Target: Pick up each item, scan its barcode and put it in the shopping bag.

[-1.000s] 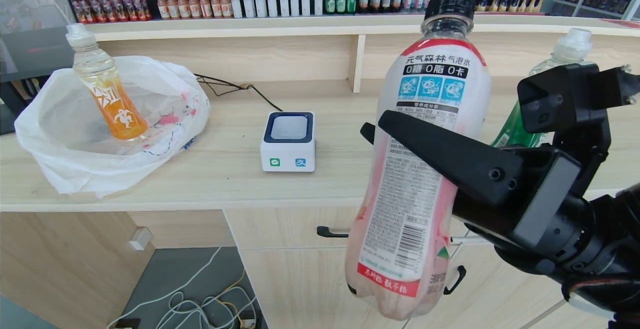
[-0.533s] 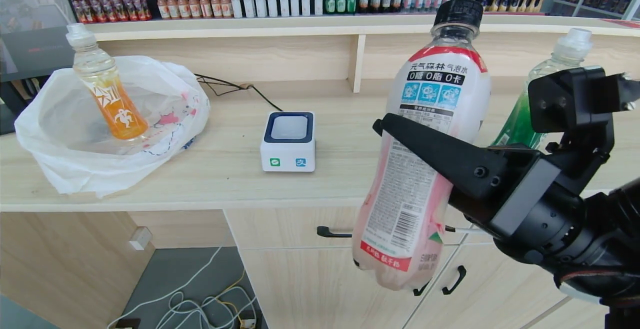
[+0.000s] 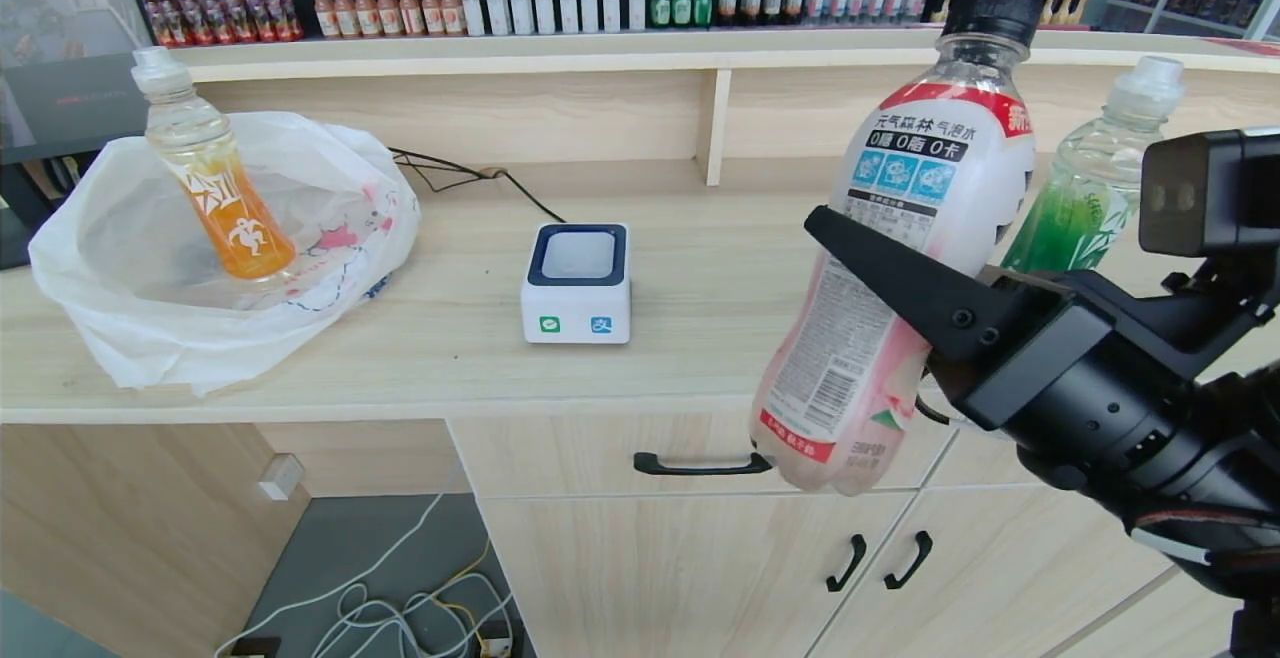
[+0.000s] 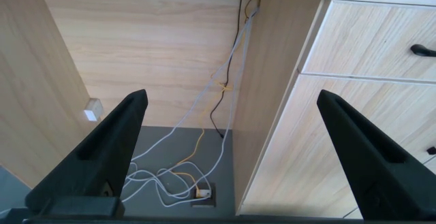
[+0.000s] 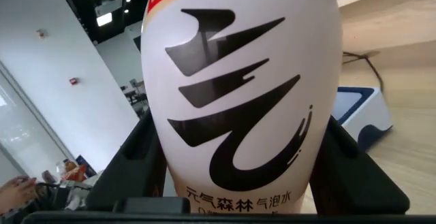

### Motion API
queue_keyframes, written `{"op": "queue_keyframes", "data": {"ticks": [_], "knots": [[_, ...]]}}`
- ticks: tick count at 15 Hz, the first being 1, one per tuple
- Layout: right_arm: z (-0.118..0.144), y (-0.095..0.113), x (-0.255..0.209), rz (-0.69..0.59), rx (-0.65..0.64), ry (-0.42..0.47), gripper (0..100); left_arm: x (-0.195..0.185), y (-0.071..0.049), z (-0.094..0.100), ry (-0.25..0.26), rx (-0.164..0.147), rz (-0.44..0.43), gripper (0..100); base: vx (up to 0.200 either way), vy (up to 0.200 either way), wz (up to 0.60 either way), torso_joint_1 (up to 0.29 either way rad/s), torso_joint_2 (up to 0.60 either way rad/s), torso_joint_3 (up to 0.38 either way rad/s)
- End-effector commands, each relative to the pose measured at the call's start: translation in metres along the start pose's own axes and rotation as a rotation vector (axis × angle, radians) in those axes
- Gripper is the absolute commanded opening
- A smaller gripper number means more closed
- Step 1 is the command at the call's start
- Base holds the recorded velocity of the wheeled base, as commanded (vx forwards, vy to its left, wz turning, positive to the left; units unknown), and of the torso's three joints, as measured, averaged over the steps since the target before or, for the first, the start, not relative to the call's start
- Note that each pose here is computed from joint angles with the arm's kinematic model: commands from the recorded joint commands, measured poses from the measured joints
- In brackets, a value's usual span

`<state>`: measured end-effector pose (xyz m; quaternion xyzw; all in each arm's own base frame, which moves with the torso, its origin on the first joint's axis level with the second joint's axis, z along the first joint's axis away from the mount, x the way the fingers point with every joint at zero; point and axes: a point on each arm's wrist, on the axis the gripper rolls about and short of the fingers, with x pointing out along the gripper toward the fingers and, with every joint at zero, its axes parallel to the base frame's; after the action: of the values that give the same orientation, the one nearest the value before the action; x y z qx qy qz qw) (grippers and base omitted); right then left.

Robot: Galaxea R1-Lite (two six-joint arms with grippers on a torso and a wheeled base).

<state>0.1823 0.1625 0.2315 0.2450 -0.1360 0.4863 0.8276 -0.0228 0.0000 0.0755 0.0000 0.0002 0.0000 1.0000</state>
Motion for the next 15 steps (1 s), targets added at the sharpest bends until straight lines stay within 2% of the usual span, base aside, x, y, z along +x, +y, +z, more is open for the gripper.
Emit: {"op": "queue_keyframes", "data": {"ticks": [1, 5, 9, 13, 15], "knots": [[0.007, -0.013, -0.004, -0.057, -0.079, -0.020, 0, 0.000, 0.000, 0.000, 0.000, 0.000, -0.002, 100, 0.000, 0.000, 0.00, 0.000, 0.00, 0.000], [0.025, -0.041, -0.017, -0.186, -0.270, -0.052, 0, 0.000, 0.000, 0.000, 0.000, 0.000, 0.000, 100, 0.000, 0.000, 0.00, 0.000, 0.00, 0.000], [0.045, -0.055, -0.031, -0.278, -0.454, -0.083, 0, 0.000, 0.000, 0.000, 0.000, 0.000, 0.000, 100, 0.000, 0.000, 0.00, 0.000, 0.00, 0.000], [0.052, -0.052, -0.030, -0.390, -0.583, -0.132, 0, 0.000, 0.000, 0.000, 0.000, 0.000, -0.002, 100, 0.000, 0.000, 0.00, 0.000, 0.00, 0.000], [0.052, -0.047, -0.030, -0.417, -0.598, -0.144, 0, 0.000, 0.000, 0.000, 0.000, 0.005, -0.002, 100, 0.000, 0.000, 0.00, 0.000, 0.00, 0.000]]}}
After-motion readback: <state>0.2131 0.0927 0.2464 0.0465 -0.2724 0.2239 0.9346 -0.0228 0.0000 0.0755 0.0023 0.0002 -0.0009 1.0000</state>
